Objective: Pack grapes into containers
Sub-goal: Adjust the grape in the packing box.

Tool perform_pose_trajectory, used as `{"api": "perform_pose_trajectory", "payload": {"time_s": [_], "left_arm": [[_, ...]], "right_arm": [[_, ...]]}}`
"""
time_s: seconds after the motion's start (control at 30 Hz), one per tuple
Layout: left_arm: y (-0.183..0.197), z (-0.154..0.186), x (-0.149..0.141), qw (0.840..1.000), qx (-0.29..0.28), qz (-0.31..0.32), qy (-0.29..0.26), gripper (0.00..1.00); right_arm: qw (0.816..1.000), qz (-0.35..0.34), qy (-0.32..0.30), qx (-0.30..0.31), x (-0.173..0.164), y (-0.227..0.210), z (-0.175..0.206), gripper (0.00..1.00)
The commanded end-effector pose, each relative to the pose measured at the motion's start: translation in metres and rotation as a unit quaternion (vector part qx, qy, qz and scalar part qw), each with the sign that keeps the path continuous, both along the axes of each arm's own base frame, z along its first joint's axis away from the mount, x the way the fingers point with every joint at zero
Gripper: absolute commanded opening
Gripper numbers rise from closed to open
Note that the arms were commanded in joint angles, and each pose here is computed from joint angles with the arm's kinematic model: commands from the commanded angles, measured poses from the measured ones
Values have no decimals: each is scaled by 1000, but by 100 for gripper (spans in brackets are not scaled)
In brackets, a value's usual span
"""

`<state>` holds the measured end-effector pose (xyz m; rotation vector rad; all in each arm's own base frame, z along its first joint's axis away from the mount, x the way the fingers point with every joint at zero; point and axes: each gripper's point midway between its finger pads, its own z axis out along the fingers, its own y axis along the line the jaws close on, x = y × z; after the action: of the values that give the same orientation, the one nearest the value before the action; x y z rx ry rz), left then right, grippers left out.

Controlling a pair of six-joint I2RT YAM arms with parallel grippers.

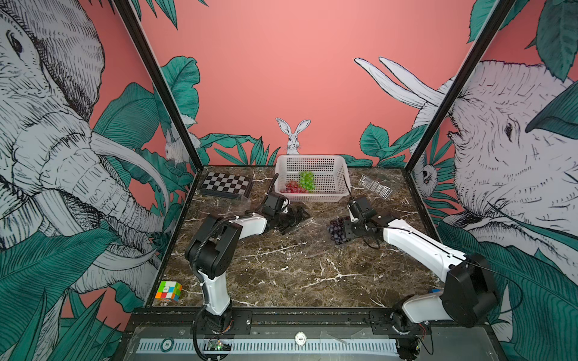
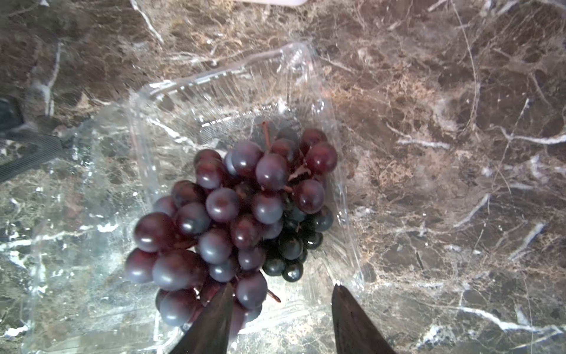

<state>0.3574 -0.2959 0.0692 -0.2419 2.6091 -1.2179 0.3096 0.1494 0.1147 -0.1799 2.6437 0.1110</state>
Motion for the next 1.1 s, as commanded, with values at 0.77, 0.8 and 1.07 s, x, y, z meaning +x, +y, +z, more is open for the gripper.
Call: {"api": "perform_pose_trajectory", "payload": {"time_s": [0.77, 0.8, 1.07], "left_arm": [[10, -9, -3, 999, 30, 2, 12, 99], [10, -9, -3, 999, 29, 2, 12, 99], [11, -5, 0, 999, 38, -3, 6, 99]], "right_arm": [[998, 30, 36, 49, 58, 55, -49, 23], [998, 31, 38, 44, 58, 54, -51, 23], [998, 37, 2, 46, 60, 50, -7, 33]]}}
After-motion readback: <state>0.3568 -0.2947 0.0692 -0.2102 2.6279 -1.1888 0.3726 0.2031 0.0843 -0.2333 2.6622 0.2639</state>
